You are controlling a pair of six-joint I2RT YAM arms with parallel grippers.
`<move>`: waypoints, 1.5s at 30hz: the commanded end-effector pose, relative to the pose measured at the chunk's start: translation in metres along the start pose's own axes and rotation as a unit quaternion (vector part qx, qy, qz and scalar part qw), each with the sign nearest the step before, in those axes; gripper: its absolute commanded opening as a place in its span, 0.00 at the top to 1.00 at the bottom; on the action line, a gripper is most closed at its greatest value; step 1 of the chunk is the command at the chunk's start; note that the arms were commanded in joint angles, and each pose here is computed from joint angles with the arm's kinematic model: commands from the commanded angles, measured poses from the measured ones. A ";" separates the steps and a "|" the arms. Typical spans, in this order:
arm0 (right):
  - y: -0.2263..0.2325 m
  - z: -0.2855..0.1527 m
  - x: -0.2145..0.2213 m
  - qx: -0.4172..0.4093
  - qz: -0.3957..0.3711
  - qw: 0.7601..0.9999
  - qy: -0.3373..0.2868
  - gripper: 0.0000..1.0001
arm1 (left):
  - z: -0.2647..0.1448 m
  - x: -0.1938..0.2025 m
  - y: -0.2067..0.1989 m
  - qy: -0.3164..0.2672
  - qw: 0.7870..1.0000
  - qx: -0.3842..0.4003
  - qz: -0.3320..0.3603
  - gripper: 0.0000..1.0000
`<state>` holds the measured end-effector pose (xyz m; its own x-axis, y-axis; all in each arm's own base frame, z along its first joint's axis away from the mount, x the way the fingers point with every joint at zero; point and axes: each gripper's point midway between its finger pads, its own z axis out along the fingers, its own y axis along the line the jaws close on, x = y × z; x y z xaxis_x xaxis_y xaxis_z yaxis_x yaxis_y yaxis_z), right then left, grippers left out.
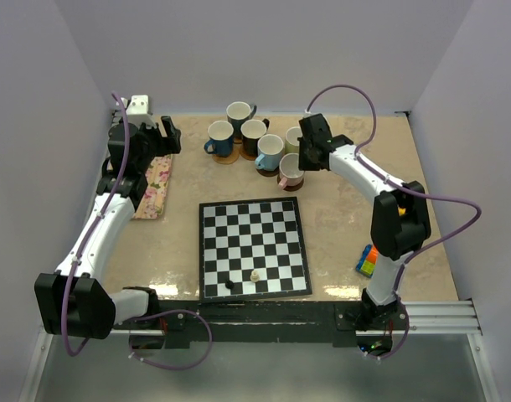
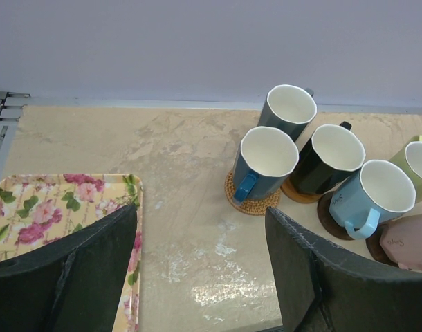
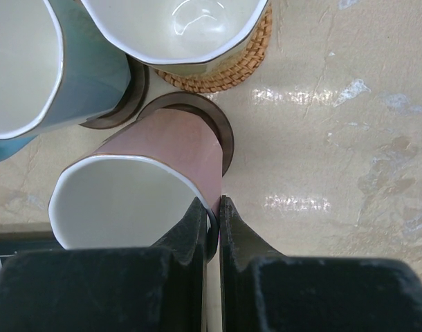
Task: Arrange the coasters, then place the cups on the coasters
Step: Place the cup on the coaster.
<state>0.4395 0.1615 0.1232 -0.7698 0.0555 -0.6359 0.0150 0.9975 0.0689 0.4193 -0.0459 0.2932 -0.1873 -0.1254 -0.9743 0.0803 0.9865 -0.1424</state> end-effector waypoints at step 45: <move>0.003 -0.004 -0.023 0.007 -0.003 1.000 -0.018 0.96 | 0.001 -0.008 0.003 -0.013 1.000 -0.004 0.009 0.21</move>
<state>0.4379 0.1616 0.1200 -0.7928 0.0383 -0.6083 0.0075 0.9986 0.0531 0.4193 -0.0457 0.2931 -0.1875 -0.1250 -0.9743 0.0788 0.9868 -0.1418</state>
